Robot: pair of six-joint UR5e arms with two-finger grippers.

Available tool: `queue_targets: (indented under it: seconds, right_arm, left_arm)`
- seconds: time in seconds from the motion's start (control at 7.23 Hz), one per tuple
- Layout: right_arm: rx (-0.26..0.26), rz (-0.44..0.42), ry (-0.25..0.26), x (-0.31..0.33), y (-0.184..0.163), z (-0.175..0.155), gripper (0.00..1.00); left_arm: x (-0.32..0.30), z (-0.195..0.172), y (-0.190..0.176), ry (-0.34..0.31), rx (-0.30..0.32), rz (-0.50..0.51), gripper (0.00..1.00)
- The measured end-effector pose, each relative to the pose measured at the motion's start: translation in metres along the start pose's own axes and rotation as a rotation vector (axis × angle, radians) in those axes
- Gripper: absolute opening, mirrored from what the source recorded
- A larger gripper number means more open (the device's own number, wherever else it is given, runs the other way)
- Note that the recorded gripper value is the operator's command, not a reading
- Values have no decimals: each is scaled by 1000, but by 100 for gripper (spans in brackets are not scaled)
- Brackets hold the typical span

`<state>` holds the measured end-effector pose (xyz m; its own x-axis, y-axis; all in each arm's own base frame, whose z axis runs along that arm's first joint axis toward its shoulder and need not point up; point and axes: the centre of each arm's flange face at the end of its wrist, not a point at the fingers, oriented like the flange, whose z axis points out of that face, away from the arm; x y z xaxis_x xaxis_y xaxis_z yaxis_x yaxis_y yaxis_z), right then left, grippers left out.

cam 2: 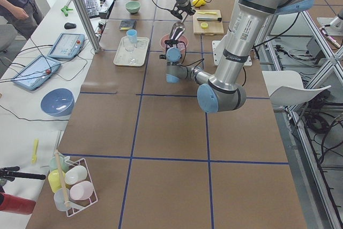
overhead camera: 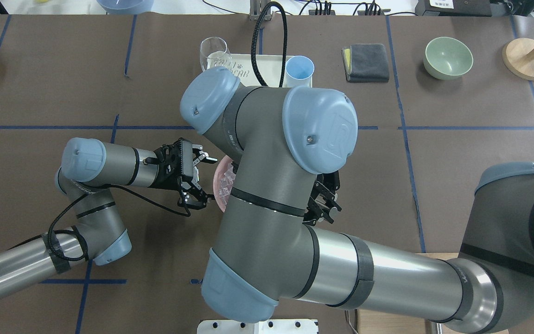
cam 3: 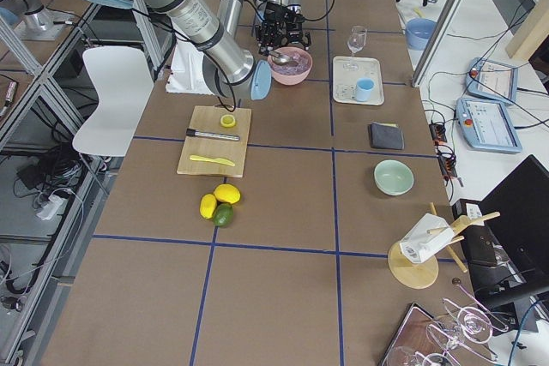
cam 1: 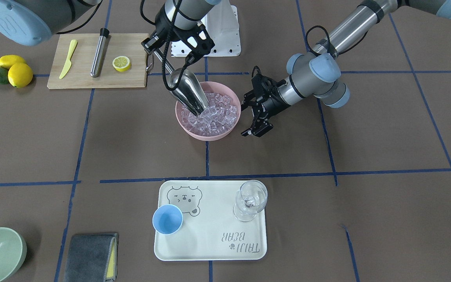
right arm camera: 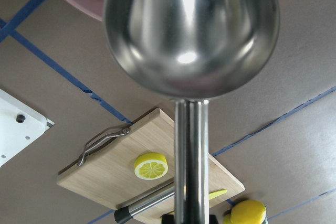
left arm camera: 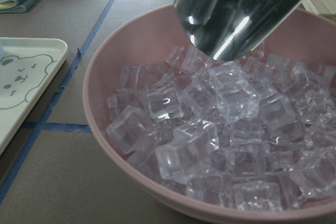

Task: Put ice in cup with scoop
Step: 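Dip the scoop into the ice cubes and scoop ice with the right gripper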

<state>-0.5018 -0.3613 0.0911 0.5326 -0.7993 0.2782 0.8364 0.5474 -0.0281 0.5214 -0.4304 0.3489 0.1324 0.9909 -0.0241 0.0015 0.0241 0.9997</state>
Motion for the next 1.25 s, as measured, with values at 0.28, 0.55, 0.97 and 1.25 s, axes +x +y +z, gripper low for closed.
queue_targets:
  seconds: [0.28, 0.55, 0.97, 1.25]
  right_arm:
    - [-42, -28, 13, -3, 6, -7, 0]
    - [-69, -40, 20, -6, 9, -7, 0]
    - [-122, -44, 43, -13, -5, 2, 0]
    - [-131, -52, 56, -18, -15, 6, 0]
  left_arm:
    - [0, 0, 0, 0, 0, 0, 100]
    - [0, 0, 0, -1, 0, 0, 100]
    - [0, 0, 0, 0, 0, 0, 100]
    - [1, 0, 0, 2, 0, 0, 100]
